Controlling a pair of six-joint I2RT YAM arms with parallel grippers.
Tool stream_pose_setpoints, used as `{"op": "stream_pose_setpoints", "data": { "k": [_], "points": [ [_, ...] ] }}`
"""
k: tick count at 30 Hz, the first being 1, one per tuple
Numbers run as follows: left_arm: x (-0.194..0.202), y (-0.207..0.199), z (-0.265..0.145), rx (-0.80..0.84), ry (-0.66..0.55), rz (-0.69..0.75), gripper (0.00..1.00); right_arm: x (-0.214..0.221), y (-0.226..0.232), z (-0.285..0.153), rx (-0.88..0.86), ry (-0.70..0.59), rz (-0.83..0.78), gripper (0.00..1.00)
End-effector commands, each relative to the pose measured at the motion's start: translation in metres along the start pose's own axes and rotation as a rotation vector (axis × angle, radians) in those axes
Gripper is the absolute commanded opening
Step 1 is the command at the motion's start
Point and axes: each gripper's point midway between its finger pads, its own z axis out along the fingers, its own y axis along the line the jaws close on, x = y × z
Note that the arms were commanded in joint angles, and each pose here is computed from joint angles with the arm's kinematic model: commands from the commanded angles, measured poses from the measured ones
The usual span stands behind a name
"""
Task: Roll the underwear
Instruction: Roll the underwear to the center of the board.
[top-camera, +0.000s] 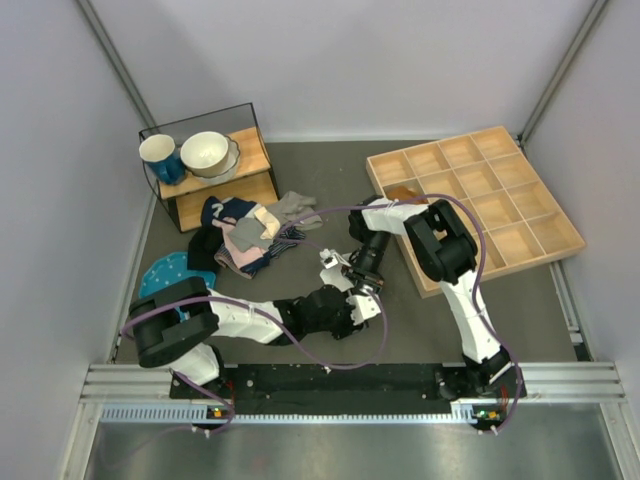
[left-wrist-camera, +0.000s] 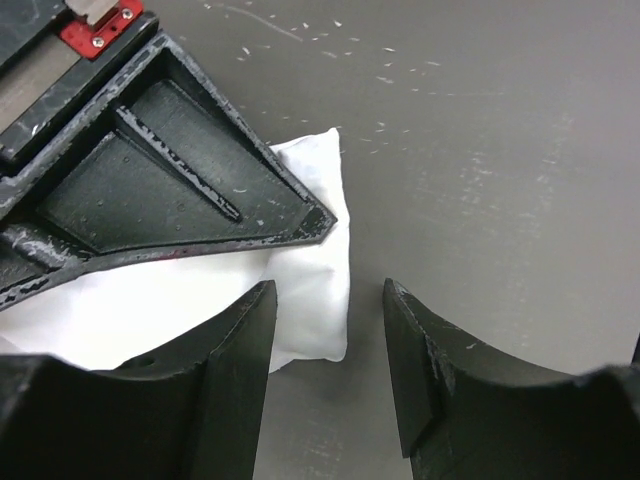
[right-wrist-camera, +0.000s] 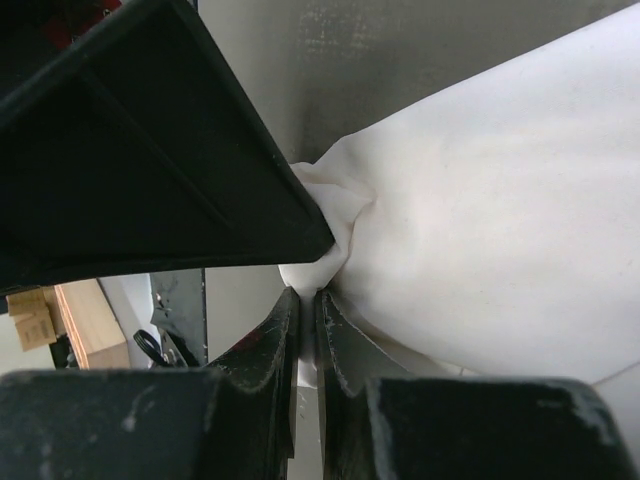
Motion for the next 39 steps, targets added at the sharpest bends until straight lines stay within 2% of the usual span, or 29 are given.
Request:
{"op": "stream_pose_setpoints", "data": {
  "k": [1,4,6,7,8,11,15,19,24,29,35,39],
  "points": [
    [-0.002,0.015,-0.001,-0.092,0.008,-0.029,0.53,0.004,0.002,-0.006,-0.011,0.015,-0.007,0.06],
    [0.000,0.017,-0.001,-0.103,0.015,-0.032,0.54,0.004,0.002,-0.007,-0.008,0.014,-0.010,0.06],
    [0.002,0.015,0.001,-0.097,0.029,-0.041,0.48,0.004,0.002,-0.007,-0.008,0.013,-0.008,0.06],
    [0.003,0.015,0.002,-0.093,0.033,-0.043,0.43,0.004,0.002,-0.007,-0.008,0.012,-0.011,0.06],
    [0.003,0.013,0.003,-0.087,0.034,-0.048,0.26,0.003,0.002,-0.007,-0.006,0.010,-0.012,0.06],
    [0.007,0.008,0.006,-0.056,0.053,-0.075,0.01,0.000,0.004,-0.008,0.000,-0.001,-0.022,0.11],
    [0.015,-0.001,0.006,0.009,0.072,-0.151,0.00,-0.009,0.007,-0.019,0.030,-0.055,-0.046,0.19],
    [0.019,-0.003,-0.001,0.084,0.059,-0.264,0.00,-0.024,0.012,-0.046,0.110,-0.138,-0.089,0.31],
    [0.025,0.005,-0.008,0.158,0.038,-0.460,0.00,-0.036,0.009,-0.087,0.239,-0.261,-0.146,0.34],
    [0.027,0.005,-0.012,0.241,0.017,-0.581,0.00,-0.035,0.013,-0.114,0.339,-0.360,-0.225,0.34],
    [0.039,0.010,-0.005,0.315,0.076,-0.828,0.00,-0.030,0.044,-0.106,0.387,-0.362,-0.521,0.33],
    [0.041,0.019,-0.003,0.371,0.073,-0.974,0.00,-0.023,0.051,-0.079,0.407,-0.265,-0.659,0.34]
  ]
}}
